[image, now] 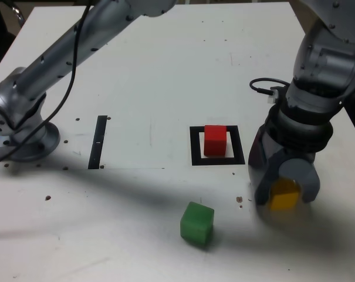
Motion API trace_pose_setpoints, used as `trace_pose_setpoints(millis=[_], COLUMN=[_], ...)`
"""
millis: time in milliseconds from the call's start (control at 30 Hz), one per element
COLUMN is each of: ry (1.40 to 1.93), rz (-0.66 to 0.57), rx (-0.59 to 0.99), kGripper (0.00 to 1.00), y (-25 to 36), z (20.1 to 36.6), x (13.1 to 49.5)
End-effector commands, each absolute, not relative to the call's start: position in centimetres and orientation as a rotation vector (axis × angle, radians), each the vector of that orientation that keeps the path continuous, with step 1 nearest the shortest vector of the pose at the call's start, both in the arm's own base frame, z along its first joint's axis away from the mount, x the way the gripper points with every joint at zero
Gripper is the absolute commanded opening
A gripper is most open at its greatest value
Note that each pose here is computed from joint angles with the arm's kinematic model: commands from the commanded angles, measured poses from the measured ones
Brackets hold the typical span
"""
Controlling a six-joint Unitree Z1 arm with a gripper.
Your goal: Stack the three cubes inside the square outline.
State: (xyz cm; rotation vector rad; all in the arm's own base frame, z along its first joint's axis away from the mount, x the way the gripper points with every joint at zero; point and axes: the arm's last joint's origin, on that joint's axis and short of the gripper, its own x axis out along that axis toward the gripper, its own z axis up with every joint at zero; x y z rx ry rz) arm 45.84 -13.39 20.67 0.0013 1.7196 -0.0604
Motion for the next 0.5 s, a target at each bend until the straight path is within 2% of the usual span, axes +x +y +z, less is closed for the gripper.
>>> trace_pose_setpoints(millis=[0,200,467], ry=[1.724,1.726,1.711], rz=[-0.062,-0.072,-0.099], rx=[0.002,0.029,0.094], kGripper=[0.26,0.26,0.26], y=[-13.3,-13.0,-12.2], z=[20.9,22.5,26.4], x=[45.7,45.0,42.9])
